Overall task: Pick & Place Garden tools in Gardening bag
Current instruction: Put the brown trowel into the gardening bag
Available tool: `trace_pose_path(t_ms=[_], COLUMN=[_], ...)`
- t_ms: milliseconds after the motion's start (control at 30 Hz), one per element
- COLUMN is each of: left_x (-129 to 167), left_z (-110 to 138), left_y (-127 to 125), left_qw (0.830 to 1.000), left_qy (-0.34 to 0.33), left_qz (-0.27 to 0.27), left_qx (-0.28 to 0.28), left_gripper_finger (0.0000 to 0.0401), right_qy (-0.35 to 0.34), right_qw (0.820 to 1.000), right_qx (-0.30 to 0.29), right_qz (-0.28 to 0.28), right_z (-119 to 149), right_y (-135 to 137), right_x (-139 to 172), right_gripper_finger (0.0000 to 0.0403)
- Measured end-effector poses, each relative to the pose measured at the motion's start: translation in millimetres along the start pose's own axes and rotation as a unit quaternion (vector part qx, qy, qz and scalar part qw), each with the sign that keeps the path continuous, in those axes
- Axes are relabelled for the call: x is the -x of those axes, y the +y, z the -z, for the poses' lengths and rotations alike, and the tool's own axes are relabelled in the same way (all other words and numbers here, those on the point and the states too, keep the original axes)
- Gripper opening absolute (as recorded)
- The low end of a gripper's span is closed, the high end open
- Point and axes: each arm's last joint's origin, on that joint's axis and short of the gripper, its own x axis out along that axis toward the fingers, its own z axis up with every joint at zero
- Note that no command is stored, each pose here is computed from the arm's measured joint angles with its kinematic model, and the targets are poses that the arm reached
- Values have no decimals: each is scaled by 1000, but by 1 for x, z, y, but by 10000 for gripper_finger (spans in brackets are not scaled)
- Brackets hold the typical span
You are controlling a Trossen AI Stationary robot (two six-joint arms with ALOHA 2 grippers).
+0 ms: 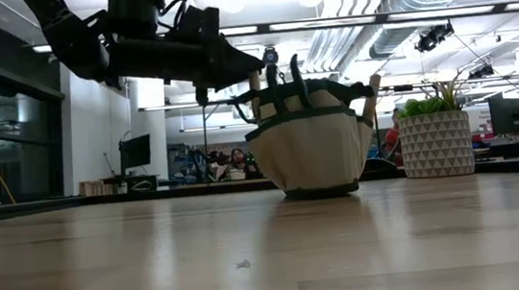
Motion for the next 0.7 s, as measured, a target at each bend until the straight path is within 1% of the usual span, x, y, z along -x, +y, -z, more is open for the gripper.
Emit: trace_pose_path(t_ms=[100,233,533,600,700], left_x=[0,0,0,0,0], left_z=[-1,-3,-3,-3,-3], left_y=[-1,-1,-1,-1,-1], left_qw=[1000,1000,1000,1000,1000], left_qy=[-3,-14,-14,-15,-15], left_qz=[11,13,14,11,10], left_qx=[-6,-5,-4,3,3], left_gripper_finger=[66,66,66,79,112], right_qy=[0,0,0,0,0], right_qw=[1000,1000,1000,1000,1000], right_qx=[0,0,0,0,0], right_qz=[0,0,0,0,0], right_z=[0,0,0,0,0], right_y=[0,0,0,0,0], right_x=[0,0,0,0,0], right_gripper_finger=[213,213,213,213,213])
